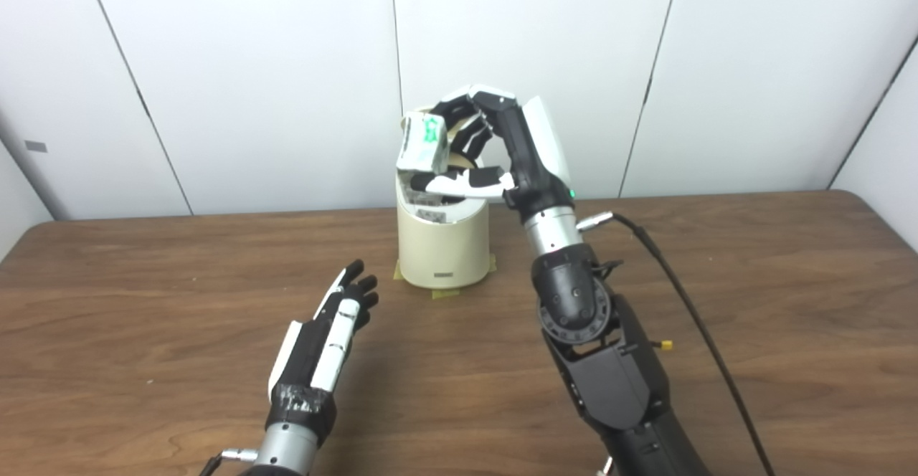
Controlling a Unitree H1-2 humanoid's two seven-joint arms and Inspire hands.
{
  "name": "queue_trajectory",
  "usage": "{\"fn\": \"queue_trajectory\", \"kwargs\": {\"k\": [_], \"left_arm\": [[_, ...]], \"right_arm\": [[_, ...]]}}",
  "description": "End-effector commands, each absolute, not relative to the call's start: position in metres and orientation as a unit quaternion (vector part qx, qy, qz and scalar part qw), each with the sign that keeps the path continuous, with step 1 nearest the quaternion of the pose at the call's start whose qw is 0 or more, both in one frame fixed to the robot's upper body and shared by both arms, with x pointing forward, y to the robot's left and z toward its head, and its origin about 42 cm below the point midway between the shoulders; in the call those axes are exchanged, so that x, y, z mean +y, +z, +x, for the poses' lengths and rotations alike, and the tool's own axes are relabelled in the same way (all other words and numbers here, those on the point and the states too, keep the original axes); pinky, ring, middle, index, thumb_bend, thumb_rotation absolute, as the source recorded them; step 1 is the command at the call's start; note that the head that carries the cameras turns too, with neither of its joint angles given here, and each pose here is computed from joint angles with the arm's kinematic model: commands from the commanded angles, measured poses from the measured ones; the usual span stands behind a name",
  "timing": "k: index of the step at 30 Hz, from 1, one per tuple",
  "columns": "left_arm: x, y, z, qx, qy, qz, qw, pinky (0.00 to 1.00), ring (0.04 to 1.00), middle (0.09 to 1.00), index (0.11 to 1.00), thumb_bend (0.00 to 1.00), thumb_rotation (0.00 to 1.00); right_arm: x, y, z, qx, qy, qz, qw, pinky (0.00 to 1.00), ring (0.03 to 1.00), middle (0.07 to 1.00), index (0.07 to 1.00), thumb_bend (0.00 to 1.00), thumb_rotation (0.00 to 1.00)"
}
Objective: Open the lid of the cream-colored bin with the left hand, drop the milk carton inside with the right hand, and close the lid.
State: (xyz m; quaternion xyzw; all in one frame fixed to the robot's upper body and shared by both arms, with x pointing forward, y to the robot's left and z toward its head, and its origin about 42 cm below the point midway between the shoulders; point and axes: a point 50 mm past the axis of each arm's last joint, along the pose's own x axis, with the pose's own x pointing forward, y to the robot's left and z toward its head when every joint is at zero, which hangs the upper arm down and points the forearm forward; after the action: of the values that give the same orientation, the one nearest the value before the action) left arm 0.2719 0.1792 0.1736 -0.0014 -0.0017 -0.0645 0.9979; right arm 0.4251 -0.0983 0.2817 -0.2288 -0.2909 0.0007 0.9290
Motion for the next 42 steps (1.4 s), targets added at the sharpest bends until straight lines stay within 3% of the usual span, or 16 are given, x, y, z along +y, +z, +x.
{"fn": "queue_trajectory", "kwargs": {"k": [1, 14, 42], "left_arm": [[0.173, 0.19, 0.274, -0.047, -0.064, -0.004, 0.997, 0.98, 0.92, 0.928, 0.974, 0.45, 0.87], [0.173, 0.195, 0.271, -0.054, -0.056, -0.015, 0.997, 0.92, 0.917, 0.927, 0.964, 0.47, 0.84], [0.169, 0.203, 0.263, -0.06, -0.054, -0.023, 0.996, 0.89, 0.906, 0.922, 0.969, 0.49, 0.82]], "right_arm": [[-0.093, 0.324, 0.43, -0.369, -0.016, -0.206, 0.906, 0.31, 0.414, 0.516, 0.502, 0.5, 0.0], [-0.107, 0.315, 0.457, -0.369, -0.038, -0.222, 0.902, 0.32, 0.408, 0.511, 0.502, 0.5, 0.0], [-0.113, 0.299, 0.462, -0.352, -0.033, -0.252, 0.901, 0.34, 0.415, 0.507, 0.482, 0.5, 0.0]]}}
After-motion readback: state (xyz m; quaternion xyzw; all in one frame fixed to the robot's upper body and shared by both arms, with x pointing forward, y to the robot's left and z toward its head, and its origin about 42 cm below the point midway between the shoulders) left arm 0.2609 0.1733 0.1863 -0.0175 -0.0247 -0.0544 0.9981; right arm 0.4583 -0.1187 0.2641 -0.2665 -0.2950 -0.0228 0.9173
